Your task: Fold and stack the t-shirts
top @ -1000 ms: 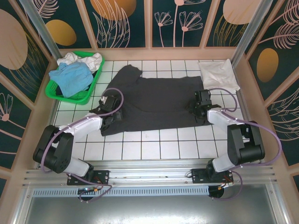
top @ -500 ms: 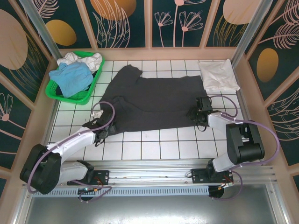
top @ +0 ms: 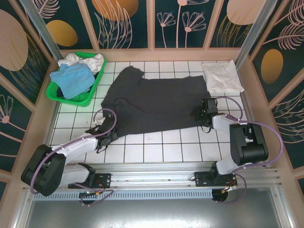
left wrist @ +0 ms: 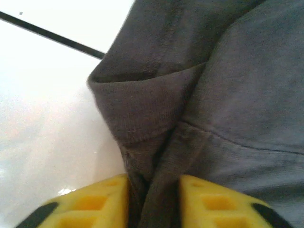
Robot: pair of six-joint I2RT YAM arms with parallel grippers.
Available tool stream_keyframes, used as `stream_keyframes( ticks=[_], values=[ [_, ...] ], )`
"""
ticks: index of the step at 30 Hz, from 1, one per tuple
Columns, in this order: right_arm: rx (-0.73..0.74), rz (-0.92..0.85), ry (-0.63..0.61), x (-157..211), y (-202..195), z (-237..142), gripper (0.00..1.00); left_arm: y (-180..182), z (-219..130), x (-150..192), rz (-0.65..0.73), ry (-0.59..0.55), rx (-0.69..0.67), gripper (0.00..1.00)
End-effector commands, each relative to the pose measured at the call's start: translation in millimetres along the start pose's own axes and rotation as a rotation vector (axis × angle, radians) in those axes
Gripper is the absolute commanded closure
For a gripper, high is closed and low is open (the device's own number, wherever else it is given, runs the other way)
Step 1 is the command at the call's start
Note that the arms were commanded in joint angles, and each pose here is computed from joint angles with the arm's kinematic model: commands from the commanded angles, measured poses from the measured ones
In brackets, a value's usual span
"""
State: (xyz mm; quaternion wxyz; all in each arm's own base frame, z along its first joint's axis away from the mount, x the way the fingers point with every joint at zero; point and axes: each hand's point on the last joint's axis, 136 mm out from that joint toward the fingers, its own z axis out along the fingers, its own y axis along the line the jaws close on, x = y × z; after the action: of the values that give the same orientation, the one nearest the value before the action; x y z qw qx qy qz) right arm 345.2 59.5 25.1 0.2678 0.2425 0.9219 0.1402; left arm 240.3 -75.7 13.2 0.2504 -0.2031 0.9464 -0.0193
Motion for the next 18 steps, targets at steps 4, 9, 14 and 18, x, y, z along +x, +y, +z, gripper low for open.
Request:
stream_keyframes(
  ticks=[4, 9, 14, 18],
  values=[
    [0.09, 0.011, 0.086, 29, -34, 10, 0.46, 13, -8, -12, -0.008, -0.052, -0.073, 1.0],
    [0.1, 0.035, 0.1, 32, -42, 8, 0.46, 21, -19, -22, -0.005, -0.077, -0.121, 1.0],
    [0.057, 0.045, 0.135, 39, -40, 3, 0.46, 33, -28, -35, 0.021, -0.125, -0.206, 1.0],
    [0.014, 0.012, 0.159, 46, -22, -11, 0.46, 39, -25, -31, 0.032, -0.099, -0.256, 1.0]
  ],
)
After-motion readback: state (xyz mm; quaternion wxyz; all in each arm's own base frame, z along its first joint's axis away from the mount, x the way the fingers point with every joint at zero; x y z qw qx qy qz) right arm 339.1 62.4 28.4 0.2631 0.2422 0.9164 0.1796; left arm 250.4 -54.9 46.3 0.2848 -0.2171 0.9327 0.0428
